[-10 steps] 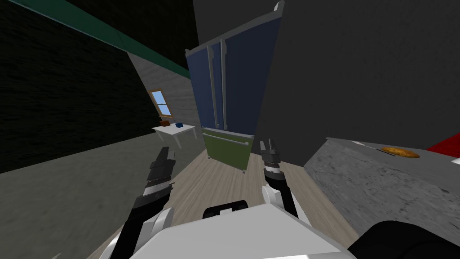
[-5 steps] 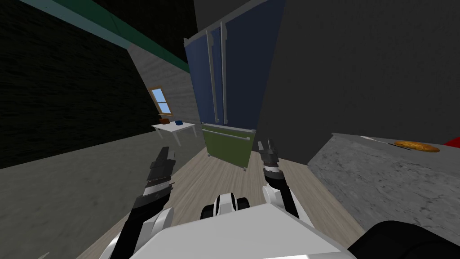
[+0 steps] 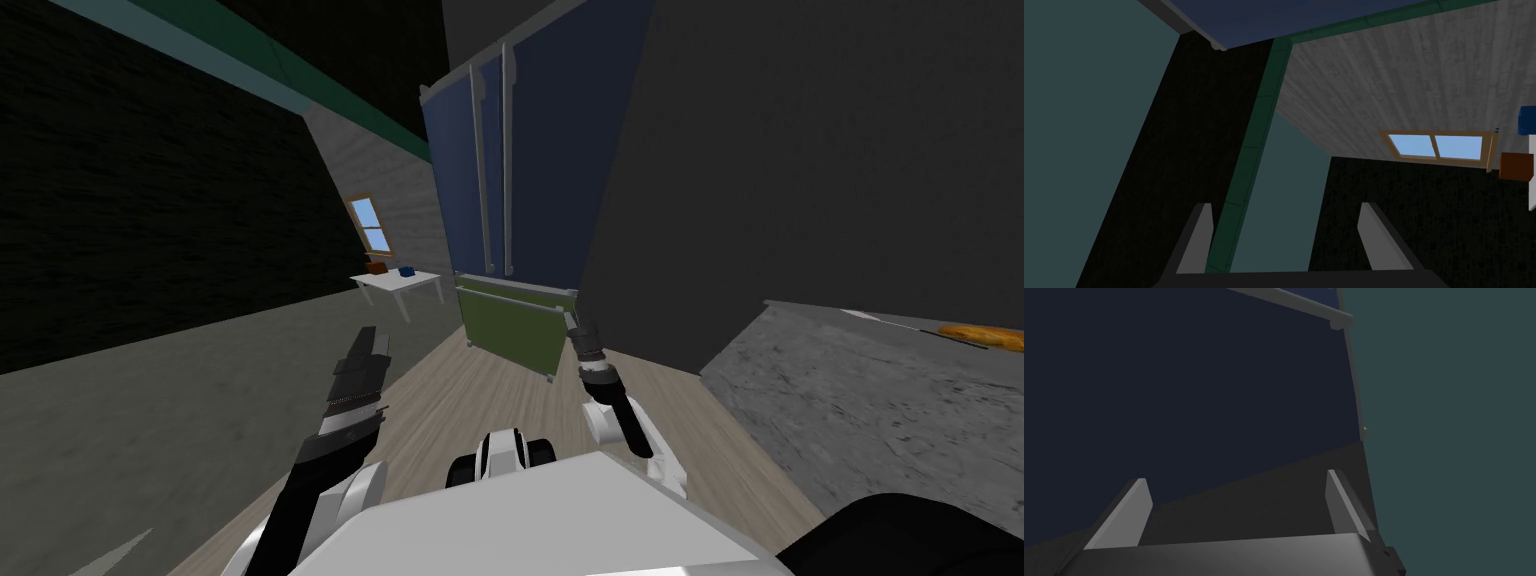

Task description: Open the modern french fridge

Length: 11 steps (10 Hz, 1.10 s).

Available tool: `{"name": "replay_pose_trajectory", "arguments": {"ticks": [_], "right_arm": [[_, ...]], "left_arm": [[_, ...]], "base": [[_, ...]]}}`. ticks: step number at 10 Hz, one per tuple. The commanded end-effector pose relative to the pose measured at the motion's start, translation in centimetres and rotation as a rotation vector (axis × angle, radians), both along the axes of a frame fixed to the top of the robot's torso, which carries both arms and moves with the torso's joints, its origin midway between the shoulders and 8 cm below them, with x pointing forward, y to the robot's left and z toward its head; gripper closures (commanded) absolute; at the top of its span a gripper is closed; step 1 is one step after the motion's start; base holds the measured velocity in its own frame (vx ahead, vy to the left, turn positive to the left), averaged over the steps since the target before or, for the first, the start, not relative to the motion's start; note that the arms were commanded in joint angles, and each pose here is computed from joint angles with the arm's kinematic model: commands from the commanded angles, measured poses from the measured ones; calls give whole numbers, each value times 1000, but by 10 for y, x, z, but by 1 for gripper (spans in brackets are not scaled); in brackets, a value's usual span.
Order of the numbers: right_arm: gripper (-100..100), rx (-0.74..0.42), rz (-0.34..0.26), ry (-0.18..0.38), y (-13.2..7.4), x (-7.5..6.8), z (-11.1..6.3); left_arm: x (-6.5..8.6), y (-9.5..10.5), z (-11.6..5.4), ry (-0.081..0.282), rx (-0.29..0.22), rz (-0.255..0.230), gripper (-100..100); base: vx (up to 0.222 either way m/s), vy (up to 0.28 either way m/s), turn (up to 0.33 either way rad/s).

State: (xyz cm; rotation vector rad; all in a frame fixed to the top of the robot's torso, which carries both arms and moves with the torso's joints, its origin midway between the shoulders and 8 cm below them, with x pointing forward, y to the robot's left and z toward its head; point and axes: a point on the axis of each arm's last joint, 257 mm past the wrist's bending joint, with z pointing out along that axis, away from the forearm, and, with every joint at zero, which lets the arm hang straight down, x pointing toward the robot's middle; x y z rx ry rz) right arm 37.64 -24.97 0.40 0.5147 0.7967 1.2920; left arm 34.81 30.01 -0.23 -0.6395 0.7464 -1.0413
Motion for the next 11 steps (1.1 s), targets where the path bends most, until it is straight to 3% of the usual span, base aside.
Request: {"name": "replay_pose_trajectory", "arguments": {"ticks": [1,2,3,5,6,8,9,11], "right_arm": [[-100,-159,-40,38,11,27,-12],[-100,-221,-57,52,15,38,-16],[-100,-226,-59,40,16,39,-12],[-100,-361,-107,58,23,63,-18],[-100,-367,-110,52,24,63,-16],[-100,-509,-169,71,26,87,-24],[-100,-515,-175,60,28,89,-18],[-100,-656,-242,84,26,114,-27]], "left_arm": [[0,0,0,0,0,0,0],[0,0,0,0,0,0,0],[0,0,0,0,0,0,0],[0,0,0,0,0,0,0],[0,0,0,0,0,0,0],[0,0,0,0,0,0,0],[0,0,0,0,0,0,0],[0,0,0,0,0,0,0]], "base": [[28,45,126],[38,46,112],[31,28,39],[27,30,110],[22,25,60],[27,35,133],[31,33,35],[36,35,114]]}}
